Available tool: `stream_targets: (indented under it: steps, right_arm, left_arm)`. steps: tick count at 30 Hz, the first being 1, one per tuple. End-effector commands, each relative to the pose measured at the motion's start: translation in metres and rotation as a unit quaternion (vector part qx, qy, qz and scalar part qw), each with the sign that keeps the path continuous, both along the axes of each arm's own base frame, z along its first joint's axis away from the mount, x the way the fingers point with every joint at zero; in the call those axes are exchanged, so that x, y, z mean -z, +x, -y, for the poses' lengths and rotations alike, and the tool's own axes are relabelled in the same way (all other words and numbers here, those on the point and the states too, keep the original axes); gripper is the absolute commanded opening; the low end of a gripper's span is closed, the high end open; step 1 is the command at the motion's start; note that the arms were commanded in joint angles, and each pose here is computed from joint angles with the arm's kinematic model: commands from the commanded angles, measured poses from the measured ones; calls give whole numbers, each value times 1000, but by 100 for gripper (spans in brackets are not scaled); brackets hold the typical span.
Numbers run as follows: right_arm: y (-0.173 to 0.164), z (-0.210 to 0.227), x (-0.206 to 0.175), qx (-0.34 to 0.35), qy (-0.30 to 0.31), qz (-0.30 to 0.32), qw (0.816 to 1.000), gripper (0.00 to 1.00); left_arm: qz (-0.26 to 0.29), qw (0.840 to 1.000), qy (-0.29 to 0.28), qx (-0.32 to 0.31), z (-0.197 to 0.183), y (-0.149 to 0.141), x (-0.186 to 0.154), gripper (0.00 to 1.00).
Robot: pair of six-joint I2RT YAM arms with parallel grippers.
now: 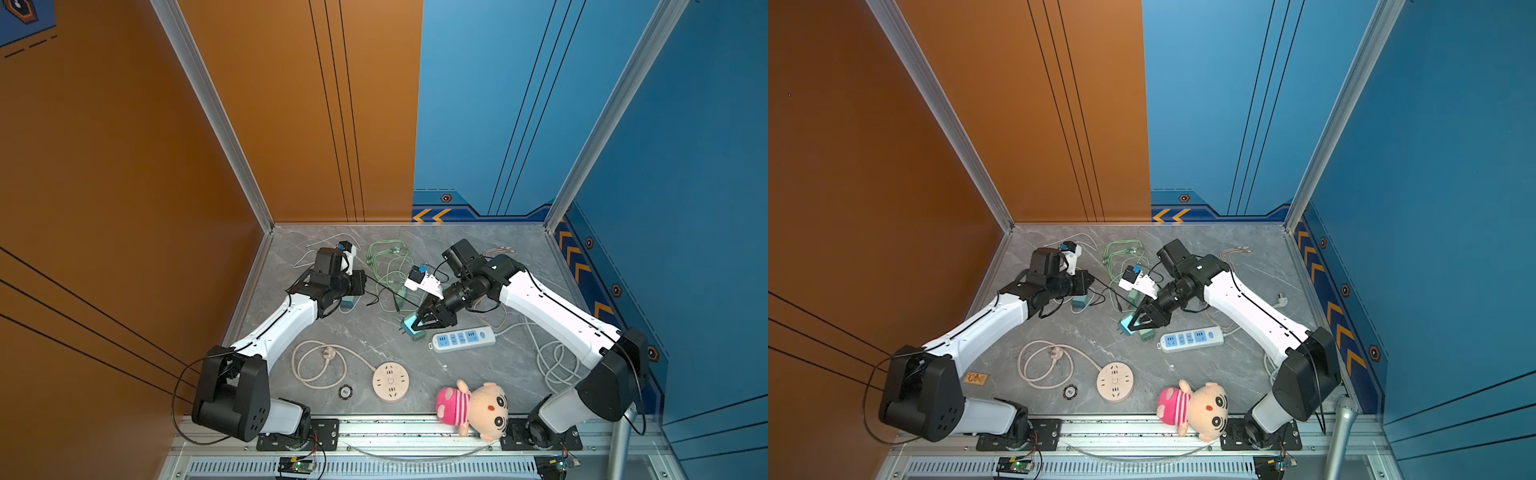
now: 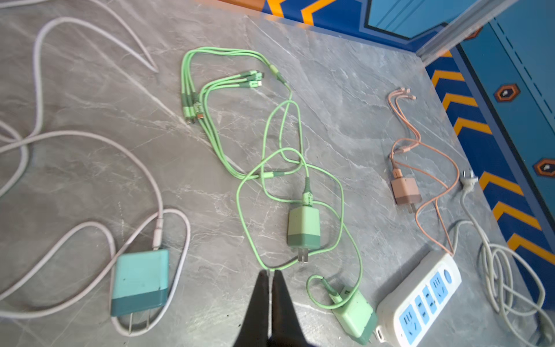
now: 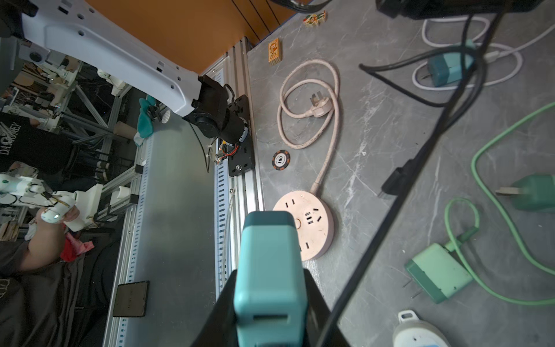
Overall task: Insert plugs into power strip
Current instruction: Pull the power cord.
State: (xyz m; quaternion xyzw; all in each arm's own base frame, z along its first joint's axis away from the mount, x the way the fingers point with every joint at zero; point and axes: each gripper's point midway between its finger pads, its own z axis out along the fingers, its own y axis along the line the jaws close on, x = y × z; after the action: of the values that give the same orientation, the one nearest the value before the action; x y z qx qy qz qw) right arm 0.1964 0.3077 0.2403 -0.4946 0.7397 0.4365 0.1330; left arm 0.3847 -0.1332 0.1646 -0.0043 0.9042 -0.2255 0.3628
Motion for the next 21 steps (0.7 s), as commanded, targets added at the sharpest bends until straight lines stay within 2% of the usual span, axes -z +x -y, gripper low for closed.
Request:
stream_targets:
  steps: [1, 3, 8, 12, 16, 17, 20, 21]
  right_arm:
    - [-27, 24, -21, 1, 10, -13, 1000, 0]
    - [-23, 29, -19, 11, 11, -13, 1000, 0]
    - [-15, 25, -8, 14, 7, -27, 1000, 0]
    - [-8, 16, 0, 15, 10, -34, 999, 0]
    - [-3, 13, 2, 17, 10, -28, 999, 0]
    - [-1, 13, 2, 20, 8, -24, 999, 0]
    - [6, 15, 1, 35, 8, -11, 999, 0]
    - [11, 16, 0, 45, 9, -6, 999, 0]
  left_arm:
    - [-19, 989, 17, -144, -69, 15, 8, 6]
    - [-6, 991, 8, -132, -67, 17, -2, 7]
    - [31, 998, -14, -51, -30, 16, -35, 7]
    - [57, 998, -22, -6, -1, 13, -58, 8]
    - [78, 996, -27, 32, 19, 7, -74, 13]
    - [78, 996, -25, 40, 21, 5, -75, 17]
    - [57, 996, 0, 64, 27, -4, -68, 42]
    - [50, 997, 14, 65, 26, -5, -64, 44]
